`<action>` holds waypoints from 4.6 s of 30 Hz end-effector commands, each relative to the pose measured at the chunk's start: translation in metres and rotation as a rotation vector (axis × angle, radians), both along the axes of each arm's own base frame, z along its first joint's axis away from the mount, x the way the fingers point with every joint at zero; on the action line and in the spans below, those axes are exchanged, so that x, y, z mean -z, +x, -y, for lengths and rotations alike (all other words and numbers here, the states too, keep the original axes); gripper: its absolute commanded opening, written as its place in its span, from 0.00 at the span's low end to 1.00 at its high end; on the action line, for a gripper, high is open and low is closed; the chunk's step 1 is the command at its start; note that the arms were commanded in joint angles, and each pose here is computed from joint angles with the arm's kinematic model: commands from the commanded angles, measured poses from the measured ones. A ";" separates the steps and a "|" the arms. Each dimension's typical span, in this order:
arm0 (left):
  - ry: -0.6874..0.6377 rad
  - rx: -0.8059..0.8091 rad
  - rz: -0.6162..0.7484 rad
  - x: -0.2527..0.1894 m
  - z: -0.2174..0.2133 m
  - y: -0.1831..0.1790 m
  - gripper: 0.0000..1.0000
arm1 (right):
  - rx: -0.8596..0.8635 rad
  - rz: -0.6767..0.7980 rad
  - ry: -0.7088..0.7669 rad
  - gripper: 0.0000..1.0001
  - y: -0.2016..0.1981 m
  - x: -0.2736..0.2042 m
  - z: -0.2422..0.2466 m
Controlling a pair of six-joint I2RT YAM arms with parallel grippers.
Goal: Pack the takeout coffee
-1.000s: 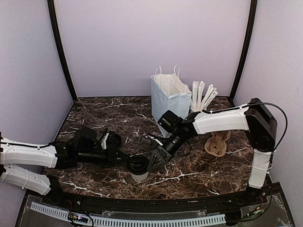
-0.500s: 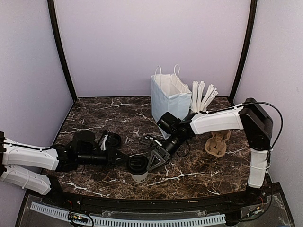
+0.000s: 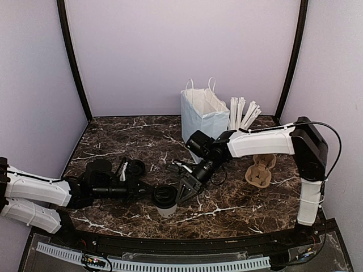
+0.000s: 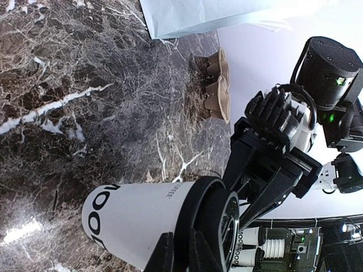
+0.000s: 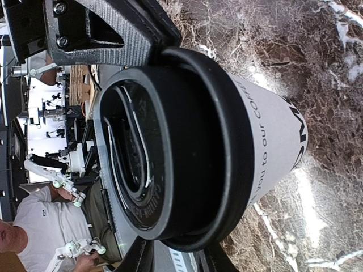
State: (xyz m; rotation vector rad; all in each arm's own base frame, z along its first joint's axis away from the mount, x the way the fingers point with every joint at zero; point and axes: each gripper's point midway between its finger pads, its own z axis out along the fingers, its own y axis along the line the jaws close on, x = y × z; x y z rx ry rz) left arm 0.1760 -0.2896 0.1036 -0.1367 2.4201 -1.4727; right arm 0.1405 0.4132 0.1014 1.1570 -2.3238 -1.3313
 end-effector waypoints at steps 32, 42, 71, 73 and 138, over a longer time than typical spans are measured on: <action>0.137 -0.065 0.258 -0.054 -0.031 0.012 0.33 | -0.137 0.312 0.095 0.63 0.028 -0.027 -0.019; 0.156 -0.072 0.239 -0.046 -0.019 0.027 0.29 | -0.128 0.262 0.084 0.66 0.027 -0.017 -0.026; 0.283 -0.004 -0.002 0.039 -0.032 0.002 0.11 | -0.048 0.273 -0.102 0.65 0.049 0.042 -0.020; 0.351 0.000 -0.122 0.062 -0.043 -0.013 0.02 | 0.028 0.411 -0.303 0.59 0.075 0.076 0.003; 0.345 -0.091 0.548 -0.244 0.034 0.118 0.99 | 0.718 1.122 0.127 0.99 0.190 -0.240 0.265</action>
